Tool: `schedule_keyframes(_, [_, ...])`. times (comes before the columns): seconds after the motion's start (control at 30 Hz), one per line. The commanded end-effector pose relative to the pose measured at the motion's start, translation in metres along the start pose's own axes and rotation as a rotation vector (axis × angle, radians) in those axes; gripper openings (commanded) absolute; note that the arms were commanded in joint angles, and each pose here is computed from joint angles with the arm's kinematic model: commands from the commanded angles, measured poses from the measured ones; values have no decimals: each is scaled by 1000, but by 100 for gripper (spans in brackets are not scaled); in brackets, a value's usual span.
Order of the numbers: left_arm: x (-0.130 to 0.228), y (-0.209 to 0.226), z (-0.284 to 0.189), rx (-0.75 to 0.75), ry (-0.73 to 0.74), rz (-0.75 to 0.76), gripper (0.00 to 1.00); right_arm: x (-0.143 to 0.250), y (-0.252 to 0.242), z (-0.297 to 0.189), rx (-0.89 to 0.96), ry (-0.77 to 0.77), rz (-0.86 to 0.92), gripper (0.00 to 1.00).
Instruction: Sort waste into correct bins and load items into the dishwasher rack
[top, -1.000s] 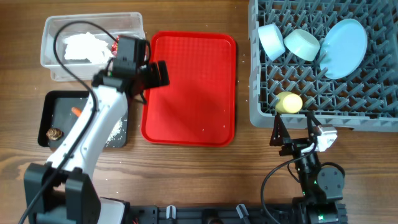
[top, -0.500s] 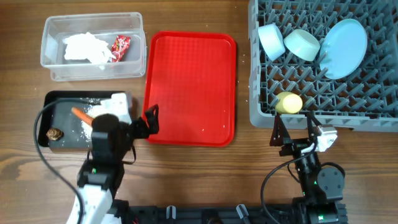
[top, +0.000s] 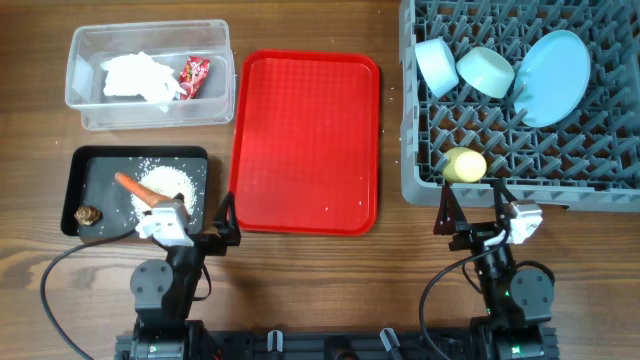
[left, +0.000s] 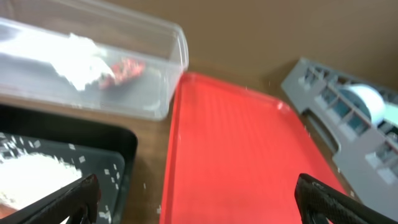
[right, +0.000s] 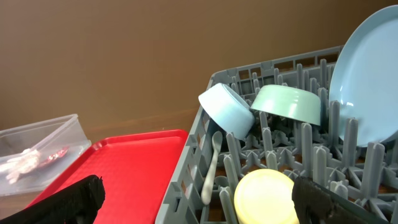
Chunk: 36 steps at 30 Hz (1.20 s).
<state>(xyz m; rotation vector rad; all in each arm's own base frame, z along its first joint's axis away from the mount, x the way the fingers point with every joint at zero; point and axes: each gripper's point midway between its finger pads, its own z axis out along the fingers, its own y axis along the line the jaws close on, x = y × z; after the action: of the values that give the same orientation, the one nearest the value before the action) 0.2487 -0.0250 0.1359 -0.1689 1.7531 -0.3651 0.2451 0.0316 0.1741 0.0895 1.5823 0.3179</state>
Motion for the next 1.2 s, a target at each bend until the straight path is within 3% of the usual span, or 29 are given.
schedule_keyframes(0.0, [-14, 0, -5, 7, -70, 3, 100, -1, 2, 0, -13, -6, -14, 100])
schedule_keyframes(0.1, [-24, -4, -9, 21, -120, 12, 100, -1, 2, 0, -13, -6, -14, 100])
schedule_keyframes(1.17, [-25, -3, -9, 19, -121, 12, 100, -1, 2, 0, -12, -5, -15, 100])
